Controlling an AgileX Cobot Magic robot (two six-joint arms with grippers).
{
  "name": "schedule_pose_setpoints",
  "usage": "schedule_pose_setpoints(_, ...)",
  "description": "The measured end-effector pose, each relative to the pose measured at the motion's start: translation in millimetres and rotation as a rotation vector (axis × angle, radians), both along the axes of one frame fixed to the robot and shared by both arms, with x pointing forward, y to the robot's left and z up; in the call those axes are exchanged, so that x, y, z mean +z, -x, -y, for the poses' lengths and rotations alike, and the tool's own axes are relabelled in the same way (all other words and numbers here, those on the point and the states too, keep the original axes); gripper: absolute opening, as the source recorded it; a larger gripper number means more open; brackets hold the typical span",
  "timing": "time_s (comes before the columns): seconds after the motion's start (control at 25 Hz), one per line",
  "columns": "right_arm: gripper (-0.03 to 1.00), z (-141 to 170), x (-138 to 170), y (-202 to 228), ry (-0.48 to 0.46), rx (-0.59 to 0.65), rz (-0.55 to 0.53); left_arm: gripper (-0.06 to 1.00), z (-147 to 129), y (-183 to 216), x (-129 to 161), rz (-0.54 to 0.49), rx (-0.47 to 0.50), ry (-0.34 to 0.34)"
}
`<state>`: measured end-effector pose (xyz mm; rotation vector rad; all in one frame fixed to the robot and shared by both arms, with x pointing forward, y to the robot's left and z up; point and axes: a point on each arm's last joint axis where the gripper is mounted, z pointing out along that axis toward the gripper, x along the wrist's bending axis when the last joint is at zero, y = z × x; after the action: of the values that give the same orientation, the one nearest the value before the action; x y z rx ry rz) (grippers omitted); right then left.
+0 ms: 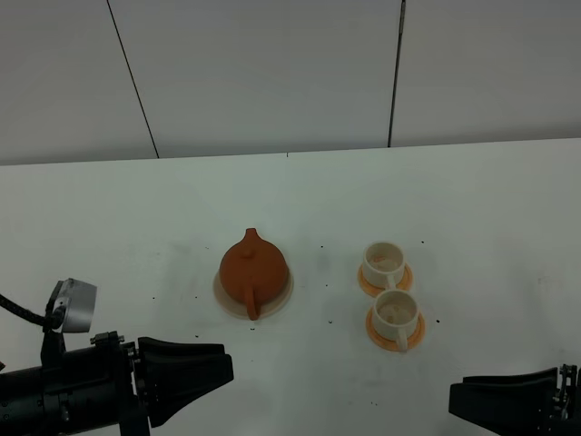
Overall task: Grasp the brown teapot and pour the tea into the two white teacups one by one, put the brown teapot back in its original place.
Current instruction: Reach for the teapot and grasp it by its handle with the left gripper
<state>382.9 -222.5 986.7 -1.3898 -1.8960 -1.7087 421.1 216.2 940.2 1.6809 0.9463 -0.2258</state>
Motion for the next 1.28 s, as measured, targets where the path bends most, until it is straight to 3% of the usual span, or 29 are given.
schedule_pose_setpoints(0.32,0.41,6,32,-28,0.119,-0.059,-0.018,0.35,0,-13,8,-0.001,0.027,0.007)
schedule_pose_setpoints(0.72,0.39,22,50,-43,0.388,-0.137,-0.151,0.35,-9,-59,30,-0.084,0.167,-0.107)
schedule_pose_setpoints(0.96,0.36,37,45,-34,0.581,-0.207,-0.289,0.35,-20,-76,35,-0.154,0.238,-0.278)
schedule_pose_setpoints(1.28,0.36,59,67,13,0.782,-0.391,-0.270,0.35,-33,-89,48,-0.222,0.276,-0.469)
